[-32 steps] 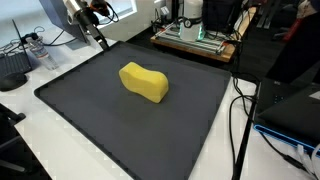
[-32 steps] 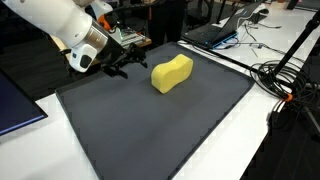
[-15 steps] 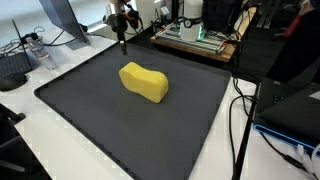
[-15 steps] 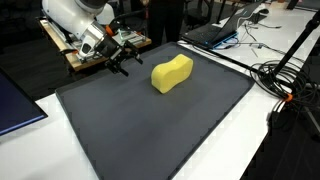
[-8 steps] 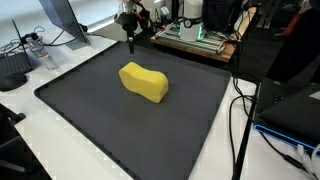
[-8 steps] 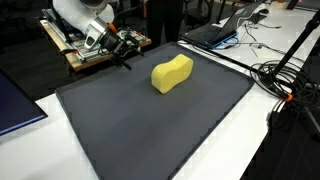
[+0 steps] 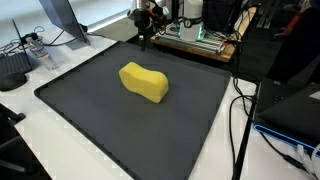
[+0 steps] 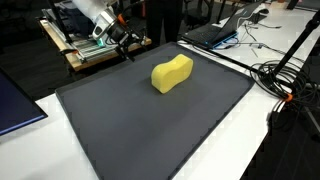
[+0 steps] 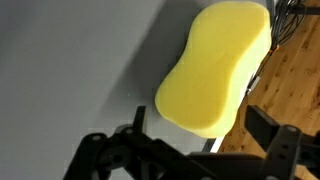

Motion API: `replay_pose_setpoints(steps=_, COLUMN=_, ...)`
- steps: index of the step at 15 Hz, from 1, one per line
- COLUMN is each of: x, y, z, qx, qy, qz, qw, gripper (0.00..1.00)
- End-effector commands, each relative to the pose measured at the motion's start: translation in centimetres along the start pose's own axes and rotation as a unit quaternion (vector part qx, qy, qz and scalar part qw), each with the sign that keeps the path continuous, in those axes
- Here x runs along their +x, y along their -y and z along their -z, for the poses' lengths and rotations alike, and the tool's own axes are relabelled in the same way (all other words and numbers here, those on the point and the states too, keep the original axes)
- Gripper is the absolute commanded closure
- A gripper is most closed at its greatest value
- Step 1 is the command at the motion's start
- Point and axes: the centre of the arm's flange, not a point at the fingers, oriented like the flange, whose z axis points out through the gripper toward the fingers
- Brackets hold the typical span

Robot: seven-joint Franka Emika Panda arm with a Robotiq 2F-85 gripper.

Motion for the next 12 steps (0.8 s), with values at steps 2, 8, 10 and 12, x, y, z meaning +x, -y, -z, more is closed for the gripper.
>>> replay_pose_setpoints(steps=2, x=-3.3, y=5.7, z=1.0, qx=0.002, qy=0.001, qz=-0.044, qw=0.999, gripper=0.0)
replay_pose_setpoints(steps=8, x=-4.1, y=11.9, z=-0.6, qx=-0.019, qy=0.049, qz=-0.097, qw=0.9939, gripper=0.0)
replay_pose_setpoints(steps=10, x=-4.4, y=9.7, z=-2.0, qx=-0.011, qy=0.049, qz=-0.093, qw=0.9944, gripper=0.0)
replay_pose_setpoints(steps=12, x=-4.4, y=9.5, z=-2.1, qx=-0.013, qy=0.049, qz=-0.093, qw=0.9944, gripper=0.0)
